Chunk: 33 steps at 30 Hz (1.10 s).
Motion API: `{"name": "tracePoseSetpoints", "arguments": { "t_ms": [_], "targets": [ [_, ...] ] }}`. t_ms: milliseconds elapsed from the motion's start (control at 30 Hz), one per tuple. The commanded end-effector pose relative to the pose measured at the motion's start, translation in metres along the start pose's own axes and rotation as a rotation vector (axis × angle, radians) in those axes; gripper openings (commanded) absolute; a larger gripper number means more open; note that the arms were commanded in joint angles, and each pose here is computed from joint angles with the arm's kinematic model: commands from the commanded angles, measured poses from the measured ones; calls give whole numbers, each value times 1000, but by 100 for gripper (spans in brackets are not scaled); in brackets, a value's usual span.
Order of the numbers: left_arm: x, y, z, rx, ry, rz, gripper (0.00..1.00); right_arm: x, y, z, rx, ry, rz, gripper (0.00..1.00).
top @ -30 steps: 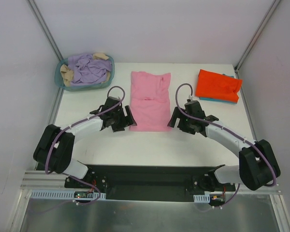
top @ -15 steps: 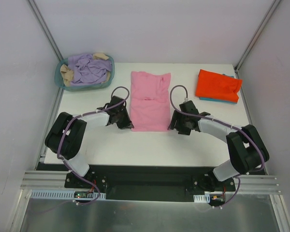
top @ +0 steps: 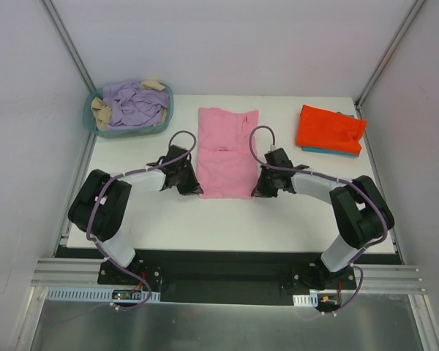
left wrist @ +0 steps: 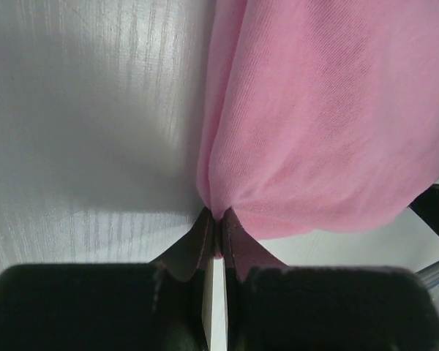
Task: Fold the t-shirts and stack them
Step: Grab one side of the 2/3 rectangular tshirt with both arms, then fold the long partially folded tshirt into a neat square
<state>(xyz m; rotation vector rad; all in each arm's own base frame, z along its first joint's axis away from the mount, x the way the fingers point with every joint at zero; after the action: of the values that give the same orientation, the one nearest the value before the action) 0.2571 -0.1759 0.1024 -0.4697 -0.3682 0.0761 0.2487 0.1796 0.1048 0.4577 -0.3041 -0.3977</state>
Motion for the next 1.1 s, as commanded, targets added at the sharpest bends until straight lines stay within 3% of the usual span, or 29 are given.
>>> {"name": "tracePoseSetpoints", "arguments": {
  "t_ms": [0,167,333,533,667,800,933,1067],
  "targets": [
    [-21,2,11,-15,11,-24,0,-16,-3,13,34,20,62,1],
    [-71,6,29,-22,44,-55,0,-56,-31,48,26,104,145,1],
    [-113,-3,74,-63,-5,-107,0,-101,-52,87,-35,168,216,1],
    [-132,-4,127,-230,-171,-131,0,-115,-55,141,113,155,258,1],
    [-128,-13,153,-346,-264,-163,0,-112,-45,162,225,109,300,1],
    [-111,-22,166,-315,-367,-214,0,-89,-23,186,218,-36,338,1],
    [-80,-32,178,-174,-540,-210,0,-57,-1,190,168,-146,353,1],
    [-51,-43,174,-10,-614,-221,0,-24,21,185,132,-220,349,1]
  ]
}}
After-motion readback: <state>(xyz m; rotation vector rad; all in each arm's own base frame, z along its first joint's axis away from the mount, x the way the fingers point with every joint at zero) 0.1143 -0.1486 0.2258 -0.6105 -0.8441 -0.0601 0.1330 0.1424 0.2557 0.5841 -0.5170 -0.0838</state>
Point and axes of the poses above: each gripper's point midway between its finger pads, its own z axis back along the fingers, its own y axis along the line the jaws close on, x = y × z, the point moved 10 cm from there along z, back along the fingers, and after that the axes turned 12 degrees about -z, right-handed, at the moved point
